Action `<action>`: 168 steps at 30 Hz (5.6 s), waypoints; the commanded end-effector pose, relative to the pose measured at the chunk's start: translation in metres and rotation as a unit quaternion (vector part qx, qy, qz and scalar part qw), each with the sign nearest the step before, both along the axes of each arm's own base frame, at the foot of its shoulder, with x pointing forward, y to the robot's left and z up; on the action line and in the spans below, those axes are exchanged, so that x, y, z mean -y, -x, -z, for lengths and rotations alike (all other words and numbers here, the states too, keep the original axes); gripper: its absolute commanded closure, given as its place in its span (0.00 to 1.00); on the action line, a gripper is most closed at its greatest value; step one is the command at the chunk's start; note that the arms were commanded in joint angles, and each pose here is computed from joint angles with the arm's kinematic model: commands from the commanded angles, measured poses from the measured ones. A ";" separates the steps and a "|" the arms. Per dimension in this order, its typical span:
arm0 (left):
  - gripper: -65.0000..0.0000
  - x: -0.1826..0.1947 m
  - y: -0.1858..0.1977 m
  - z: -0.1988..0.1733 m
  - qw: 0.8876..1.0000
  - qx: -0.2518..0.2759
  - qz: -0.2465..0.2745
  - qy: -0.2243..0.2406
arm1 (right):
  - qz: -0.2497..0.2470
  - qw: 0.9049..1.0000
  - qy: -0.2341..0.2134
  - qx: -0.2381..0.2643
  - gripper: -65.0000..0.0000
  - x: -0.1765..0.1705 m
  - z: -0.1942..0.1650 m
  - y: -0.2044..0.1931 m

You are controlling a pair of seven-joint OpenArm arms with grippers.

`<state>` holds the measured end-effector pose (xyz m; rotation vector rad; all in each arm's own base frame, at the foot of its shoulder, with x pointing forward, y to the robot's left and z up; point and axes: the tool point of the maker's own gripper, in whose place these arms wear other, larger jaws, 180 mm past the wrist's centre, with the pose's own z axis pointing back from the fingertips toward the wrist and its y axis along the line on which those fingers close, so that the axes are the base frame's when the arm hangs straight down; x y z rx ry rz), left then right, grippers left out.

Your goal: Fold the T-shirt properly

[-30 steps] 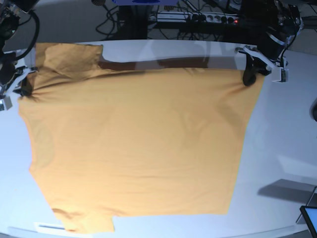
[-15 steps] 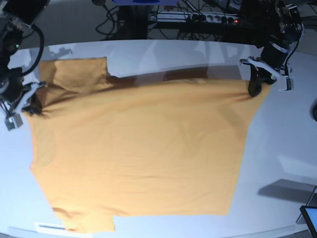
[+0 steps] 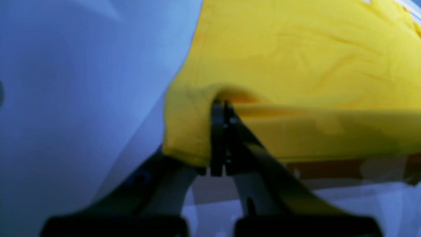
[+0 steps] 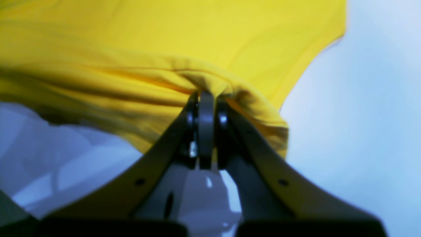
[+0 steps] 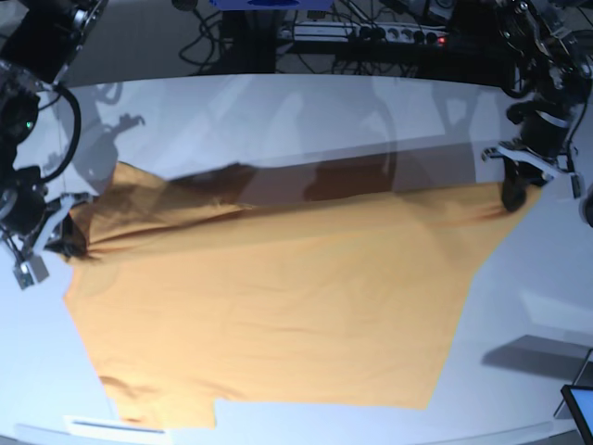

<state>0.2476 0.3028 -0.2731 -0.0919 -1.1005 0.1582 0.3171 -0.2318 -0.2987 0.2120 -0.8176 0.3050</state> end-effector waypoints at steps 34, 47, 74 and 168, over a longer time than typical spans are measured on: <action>1.00 -0.025 -0.080 0.002 1.000 -0.004 -0.019 0.000 | -0.028 0.999 -0.042 0.002 1.00 -0.012 0.009 -0.045; 1.00 0.002 -0.130 -0.008 0.998 -0.012 0.030 -0.055 | -0.028 0.999 -0.043 0.002 1.00 -0.012 0.009 -0.046; 0.97 -0.022 -0.141 0.052 0.998 -0.056 -0.006 -0.034 | -0.003 0.997 -0.072 0.000 1.00 0.003 0.022 -0.054; 0.98 0.030 -0.177 0.069 0.975 -0.055 0.094 -0.194 | -0.037 0.996 -0.086 0.009 0.99 -0.020 0.033 -0.064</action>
